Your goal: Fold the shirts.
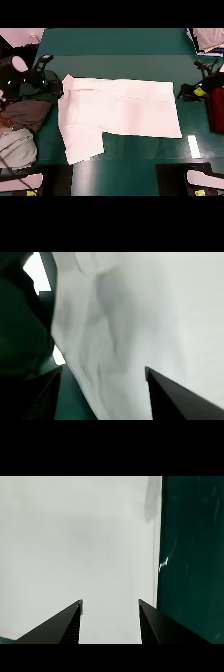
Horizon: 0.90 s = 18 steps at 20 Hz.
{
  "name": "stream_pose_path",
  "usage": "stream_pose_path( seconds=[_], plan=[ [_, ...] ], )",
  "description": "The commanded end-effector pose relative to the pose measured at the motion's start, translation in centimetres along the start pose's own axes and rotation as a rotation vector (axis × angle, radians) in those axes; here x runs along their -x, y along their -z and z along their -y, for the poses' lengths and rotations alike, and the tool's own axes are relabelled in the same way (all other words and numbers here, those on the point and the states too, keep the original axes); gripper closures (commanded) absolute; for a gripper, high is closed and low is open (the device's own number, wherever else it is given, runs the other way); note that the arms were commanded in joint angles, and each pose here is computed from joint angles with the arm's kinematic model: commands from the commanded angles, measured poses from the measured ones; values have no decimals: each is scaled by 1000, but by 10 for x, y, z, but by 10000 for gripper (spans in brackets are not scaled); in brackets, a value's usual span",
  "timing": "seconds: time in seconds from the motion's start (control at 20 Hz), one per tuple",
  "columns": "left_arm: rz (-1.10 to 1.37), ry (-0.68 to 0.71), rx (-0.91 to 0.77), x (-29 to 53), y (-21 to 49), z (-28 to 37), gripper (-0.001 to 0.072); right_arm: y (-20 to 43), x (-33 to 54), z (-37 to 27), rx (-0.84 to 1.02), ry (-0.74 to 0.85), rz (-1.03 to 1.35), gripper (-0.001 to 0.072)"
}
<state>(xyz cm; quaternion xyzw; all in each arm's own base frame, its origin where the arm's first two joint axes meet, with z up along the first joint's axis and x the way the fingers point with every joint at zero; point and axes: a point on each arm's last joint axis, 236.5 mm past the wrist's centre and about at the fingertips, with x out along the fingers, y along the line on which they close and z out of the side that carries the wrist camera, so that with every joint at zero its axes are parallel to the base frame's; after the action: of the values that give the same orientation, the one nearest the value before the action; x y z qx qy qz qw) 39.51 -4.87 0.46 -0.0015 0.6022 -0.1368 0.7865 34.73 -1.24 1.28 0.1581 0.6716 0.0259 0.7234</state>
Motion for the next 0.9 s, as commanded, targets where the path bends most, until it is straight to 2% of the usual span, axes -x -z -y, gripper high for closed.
stream_pose_path(
  seconds=[0.0,0.15,0.2,0.25,0.55,0.85],
  plan=[
    [-102,30,116,-2,78,17,103,43,15,-4,9,-39,-13,303],
    [-193,93,209,-20,154,40,103,60,17,-27,8,-172,36,306],
    [-202,126,232,-24,168,50,103,62,17,-32,1,-202,54,376],
    [-206,152,250,-27,177,57,103,63,17,-34,-9,-223,70,409],
    [-281,184,297,-41,212,66,104,69,17,-33,-12,-226,63,409],
    [-224,200,348,-49,201,69,104,70,17,-33,-12,-226,62,409]
  ],
)
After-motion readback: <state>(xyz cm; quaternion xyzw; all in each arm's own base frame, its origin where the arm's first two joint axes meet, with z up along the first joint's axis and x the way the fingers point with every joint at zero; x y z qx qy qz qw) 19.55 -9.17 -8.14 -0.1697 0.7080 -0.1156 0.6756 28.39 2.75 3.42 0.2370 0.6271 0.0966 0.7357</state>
